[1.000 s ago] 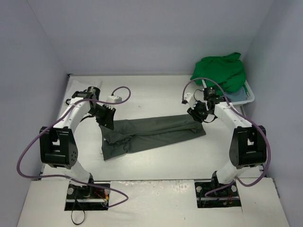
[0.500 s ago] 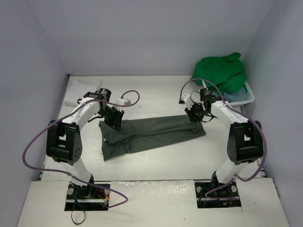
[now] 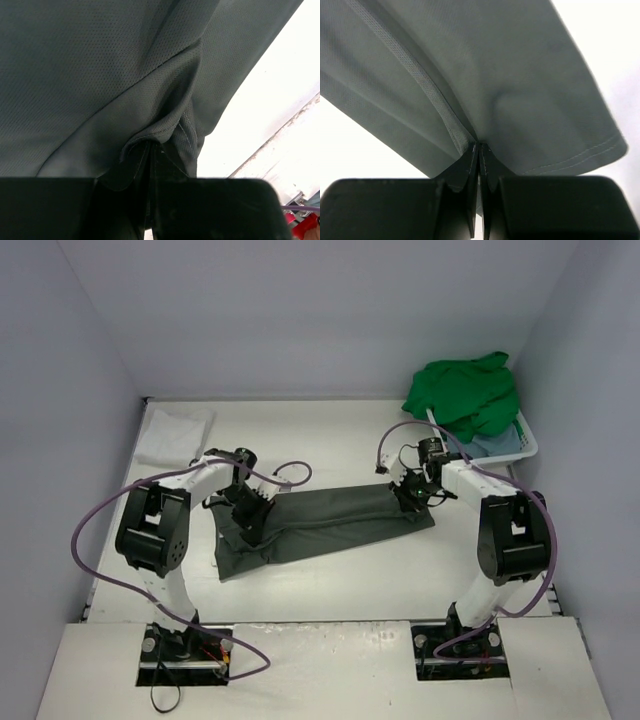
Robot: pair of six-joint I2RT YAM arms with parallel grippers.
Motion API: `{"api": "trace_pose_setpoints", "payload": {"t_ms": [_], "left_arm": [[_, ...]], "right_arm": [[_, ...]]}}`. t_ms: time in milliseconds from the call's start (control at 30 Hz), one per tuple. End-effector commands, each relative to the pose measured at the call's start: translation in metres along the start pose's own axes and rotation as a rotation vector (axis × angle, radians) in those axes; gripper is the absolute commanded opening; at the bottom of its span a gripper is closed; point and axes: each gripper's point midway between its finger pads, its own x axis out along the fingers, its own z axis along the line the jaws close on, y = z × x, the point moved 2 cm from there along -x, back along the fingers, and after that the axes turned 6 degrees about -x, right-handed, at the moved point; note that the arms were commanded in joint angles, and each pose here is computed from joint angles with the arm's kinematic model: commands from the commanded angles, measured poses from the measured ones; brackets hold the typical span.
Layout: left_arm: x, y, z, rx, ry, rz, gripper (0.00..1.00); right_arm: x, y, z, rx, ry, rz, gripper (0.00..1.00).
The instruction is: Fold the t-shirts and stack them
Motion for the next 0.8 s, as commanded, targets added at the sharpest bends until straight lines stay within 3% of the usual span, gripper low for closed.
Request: {"api": "trace_pose_setpoints", "payload": {"t_ms": [0,467,767], "left_arm": [[-0.001,0.004,-0.002,0.032,-0.011,0.022,0.0],[0.031,0.023,0.014,-0.014,-0.025,0.105,0.0],[0.014,0.011,0.011,0.009,-0.063,0.065,0.0]], "right_arm": [[0.0,0.002,0.004,-0.032,-0.005,0.012,0.01],[0.024,0.03,0.02,-0.021,-0.074,0.112,0.0],[0.015,0.021,0.015,-0.031,-0.038,0.103,0.0]]}}
